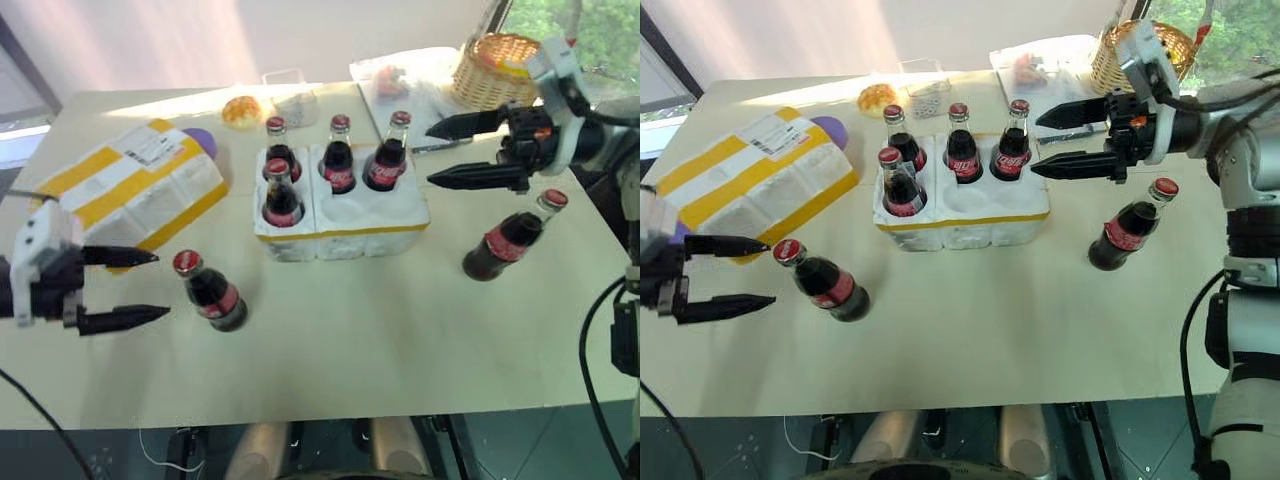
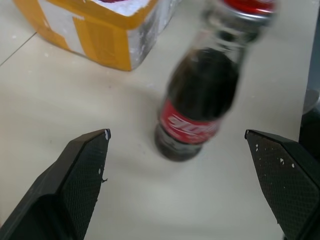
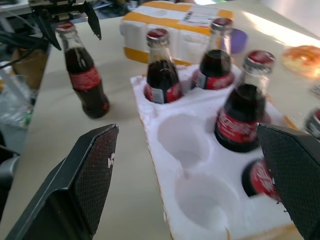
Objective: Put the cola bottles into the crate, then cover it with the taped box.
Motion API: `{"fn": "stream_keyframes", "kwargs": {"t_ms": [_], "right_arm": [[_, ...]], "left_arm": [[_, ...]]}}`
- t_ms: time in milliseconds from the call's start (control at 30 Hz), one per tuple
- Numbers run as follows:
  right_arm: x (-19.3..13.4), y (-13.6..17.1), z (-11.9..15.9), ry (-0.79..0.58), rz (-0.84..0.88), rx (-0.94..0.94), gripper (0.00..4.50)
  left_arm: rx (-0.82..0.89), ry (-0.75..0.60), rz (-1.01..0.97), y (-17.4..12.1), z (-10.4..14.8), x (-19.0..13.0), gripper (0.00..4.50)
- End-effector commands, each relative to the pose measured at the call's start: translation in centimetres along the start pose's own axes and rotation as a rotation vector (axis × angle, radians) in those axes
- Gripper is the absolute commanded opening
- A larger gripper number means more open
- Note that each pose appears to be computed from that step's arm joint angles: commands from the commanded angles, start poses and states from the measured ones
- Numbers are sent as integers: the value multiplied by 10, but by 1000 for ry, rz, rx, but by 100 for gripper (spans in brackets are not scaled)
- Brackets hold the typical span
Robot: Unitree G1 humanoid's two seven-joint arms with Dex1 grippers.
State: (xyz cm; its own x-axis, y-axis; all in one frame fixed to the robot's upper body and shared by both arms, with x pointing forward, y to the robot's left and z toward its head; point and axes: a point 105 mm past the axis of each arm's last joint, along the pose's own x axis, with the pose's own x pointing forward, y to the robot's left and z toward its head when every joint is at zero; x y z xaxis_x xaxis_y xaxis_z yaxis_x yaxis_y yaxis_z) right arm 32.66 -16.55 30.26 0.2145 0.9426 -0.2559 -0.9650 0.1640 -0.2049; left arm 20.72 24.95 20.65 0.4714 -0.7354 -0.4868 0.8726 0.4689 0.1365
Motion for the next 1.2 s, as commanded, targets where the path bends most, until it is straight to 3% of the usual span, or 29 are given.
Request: {"fn": "stream_keyframes", "kwargs": {"t_ms": [33, 267, 800, 900, 967, 1200], "right_arm": [[-1, -3, 15, 4, -15, -95, 450], [-2, 0, 22, 8, 2, -102, 450], [-16, 11, 27, 13, -28, -87, 450], [-20, 12, 26, 5, -49, -80, 450], [-21, 12, 25, 1, -59, -75, 450], [-24, 13, 20, -4, -92, -61, 450]], "left_arm": [[41, -5, 46, -13, 0, 3, 449], [24, -61, 100, -19, -10, 34, 449], [-39, -175, 115, -1, -17, 86, 449], [-64, -228, 96, -2, -11, 91, 373], [-69, -226, 72, -5, -10, 91, 278], [-101, -295, -101, -7, 29, 73, 281]]}}
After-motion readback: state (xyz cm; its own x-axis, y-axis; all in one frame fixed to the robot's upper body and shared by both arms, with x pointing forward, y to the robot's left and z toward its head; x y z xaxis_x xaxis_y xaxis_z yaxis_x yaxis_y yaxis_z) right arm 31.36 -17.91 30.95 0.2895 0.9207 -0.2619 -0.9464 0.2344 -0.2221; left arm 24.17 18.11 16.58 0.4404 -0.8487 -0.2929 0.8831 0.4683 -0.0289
